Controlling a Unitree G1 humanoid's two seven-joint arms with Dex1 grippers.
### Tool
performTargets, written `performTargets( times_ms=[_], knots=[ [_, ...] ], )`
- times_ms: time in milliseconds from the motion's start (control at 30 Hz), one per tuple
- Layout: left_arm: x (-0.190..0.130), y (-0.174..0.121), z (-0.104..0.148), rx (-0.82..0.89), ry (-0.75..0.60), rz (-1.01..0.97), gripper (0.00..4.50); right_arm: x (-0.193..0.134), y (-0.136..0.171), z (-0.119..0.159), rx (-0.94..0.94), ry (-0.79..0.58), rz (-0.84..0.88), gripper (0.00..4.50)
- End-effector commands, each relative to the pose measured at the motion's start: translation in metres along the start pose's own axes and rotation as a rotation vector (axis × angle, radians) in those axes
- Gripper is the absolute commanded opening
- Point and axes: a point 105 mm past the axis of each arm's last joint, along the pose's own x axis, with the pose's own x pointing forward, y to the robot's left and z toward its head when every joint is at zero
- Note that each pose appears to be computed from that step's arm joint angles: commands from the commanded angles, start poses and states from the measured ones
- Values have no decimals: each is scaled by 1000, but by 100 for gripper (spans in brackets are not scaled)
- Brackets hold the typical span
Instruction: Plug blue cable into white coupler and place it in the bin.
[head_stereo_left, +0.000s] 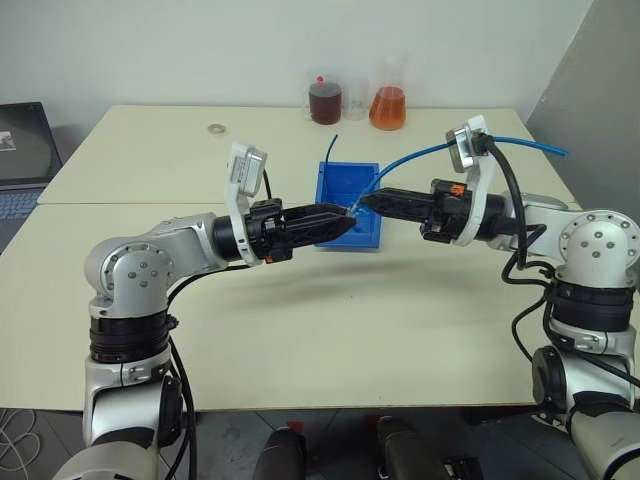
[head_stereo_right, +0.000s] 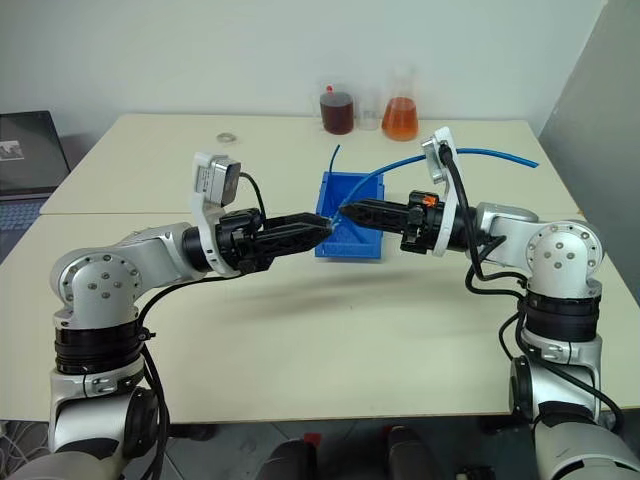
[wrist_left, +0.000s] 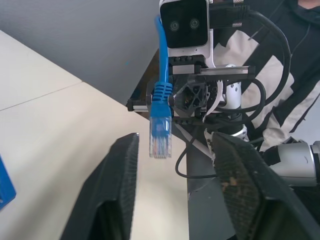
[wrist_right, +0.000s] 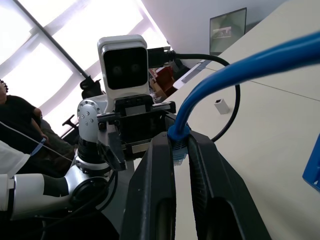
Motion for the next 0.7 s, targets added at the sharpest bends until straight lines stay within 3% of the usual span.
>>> performTargets(
  times_ms=[33, 200, 433, 700],
  knots=[
    [-10, -9, 1, 44, -16, 23, 344, -4, 5, 16, -71, -34, 3, 12],
    [-37, 5, -25, 115, 52, 233, 447, -6, 3, 21, -87, -37, -5, 12],
    [-102, 66, -62, 347, 123, 924, 449, -4, -3, 22, -115, -26, -4, 12],
    [-190, 100, -85, 366, 103, 1668, 449, 10, -10, 19, -127, 4, 39, 12]
  ],
)
